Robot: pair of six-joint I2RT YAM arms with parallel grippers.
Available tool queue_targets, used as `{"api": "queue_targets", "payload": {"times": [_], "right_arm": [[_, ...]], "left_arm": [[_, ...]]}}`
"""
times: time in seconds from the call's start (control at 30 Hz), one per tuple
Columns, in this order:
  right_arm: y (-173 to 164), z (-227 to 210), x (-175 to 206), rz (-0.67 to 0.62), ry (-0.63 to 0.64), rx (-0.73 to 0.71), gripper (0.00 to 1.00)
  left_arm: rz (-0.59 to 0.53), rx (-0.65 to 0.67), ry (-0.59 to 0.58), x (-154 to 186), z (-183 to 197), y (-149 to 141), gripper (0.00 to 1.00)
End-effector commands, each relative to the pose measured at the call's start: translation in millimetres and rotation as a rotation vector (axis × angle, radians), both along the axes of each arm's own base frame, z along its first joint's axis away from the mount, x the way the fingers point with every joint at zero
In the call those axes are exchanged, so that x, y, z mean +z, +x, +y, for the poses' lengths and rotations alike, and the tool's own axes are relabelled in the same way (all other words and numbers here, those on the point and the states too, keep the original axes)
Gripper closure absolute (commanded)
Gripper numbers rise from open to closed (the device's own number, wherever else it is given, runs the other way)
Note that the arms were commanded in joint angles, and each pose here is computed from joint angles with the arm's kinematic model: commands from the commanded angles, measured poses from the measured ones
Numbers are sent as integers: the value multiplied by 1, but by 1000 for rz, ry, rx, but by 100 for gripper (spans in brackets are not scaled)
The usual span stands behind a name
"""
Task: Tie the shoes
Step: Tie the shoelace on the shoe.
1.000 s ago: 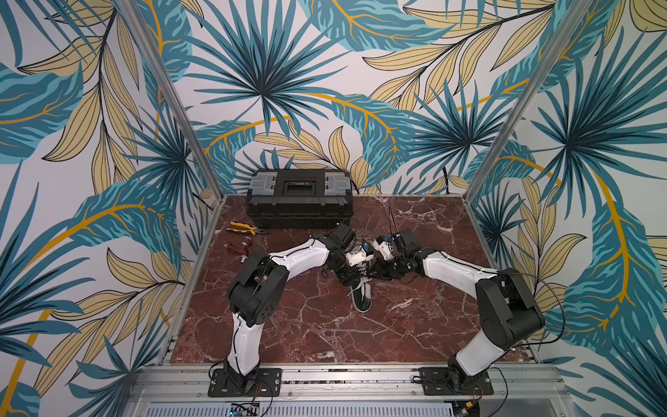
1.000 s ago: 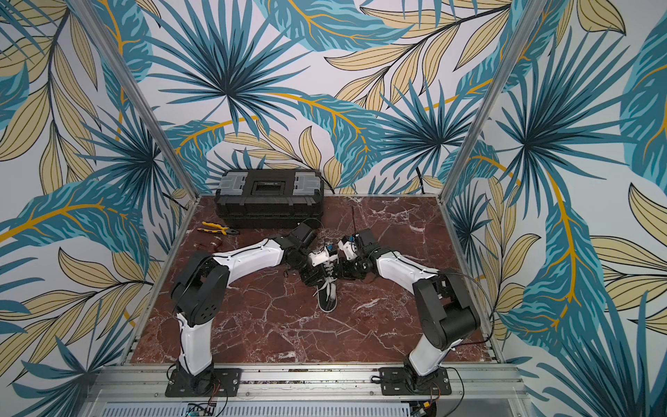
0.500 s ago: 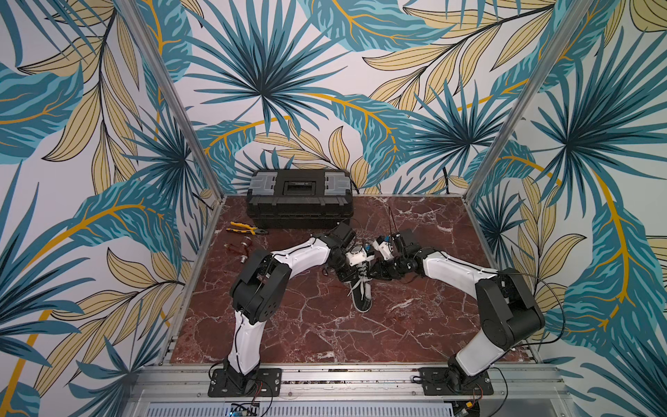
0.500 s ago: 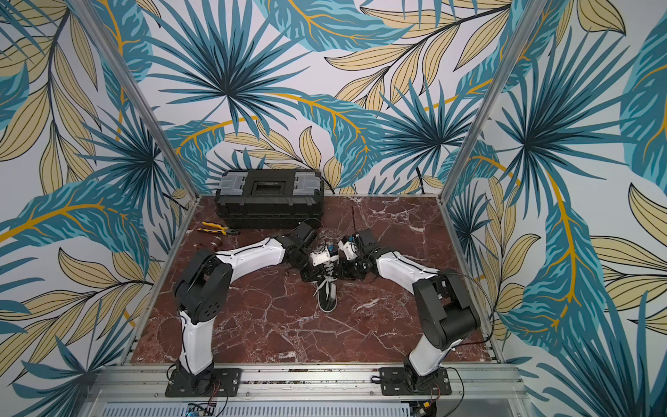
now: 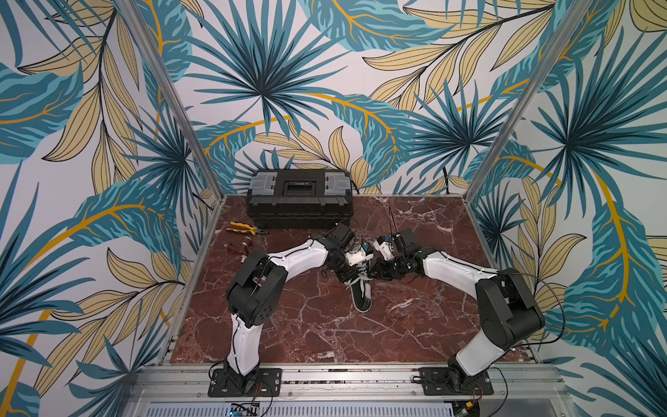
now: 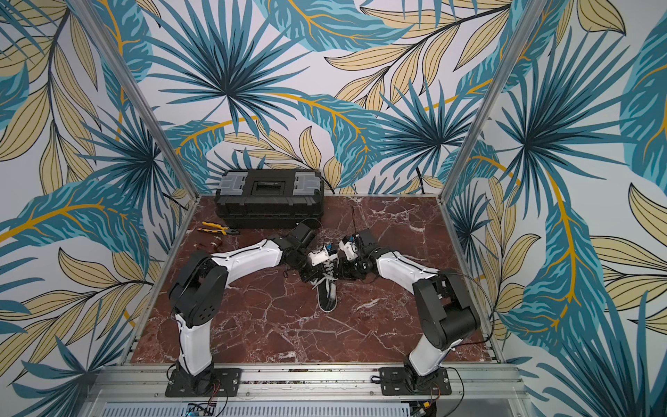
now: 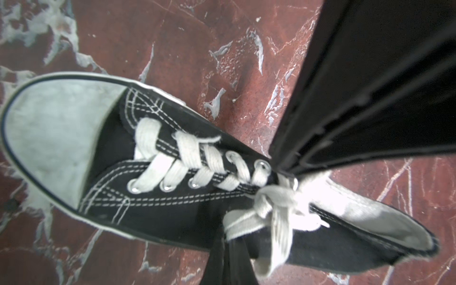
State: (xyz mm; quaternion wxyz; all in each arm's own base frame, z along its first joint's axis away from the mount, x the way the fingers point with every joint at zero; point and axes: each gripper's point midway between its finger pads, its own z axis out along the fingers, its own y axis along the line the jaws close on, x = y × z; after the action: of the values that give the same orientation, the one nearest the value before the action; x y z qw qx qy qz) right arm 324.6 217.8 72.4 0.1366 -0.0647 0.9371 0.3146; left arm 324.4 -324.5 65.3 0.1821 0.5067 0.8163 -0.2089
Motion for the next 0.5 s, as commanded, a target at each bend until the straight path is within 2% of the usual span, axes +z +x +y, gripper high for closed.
{"api": "queue_targets", "payload": {"times": [0.0,0.47], "right_arm": [[-2,-7,3,-6,-37,-18,100],[2,-32,0,-46,-195,-75,100]], "left_arm": [[-21,23,-27,17,1,-3,100],[44,74,54,-4,16,-12,100]]}}
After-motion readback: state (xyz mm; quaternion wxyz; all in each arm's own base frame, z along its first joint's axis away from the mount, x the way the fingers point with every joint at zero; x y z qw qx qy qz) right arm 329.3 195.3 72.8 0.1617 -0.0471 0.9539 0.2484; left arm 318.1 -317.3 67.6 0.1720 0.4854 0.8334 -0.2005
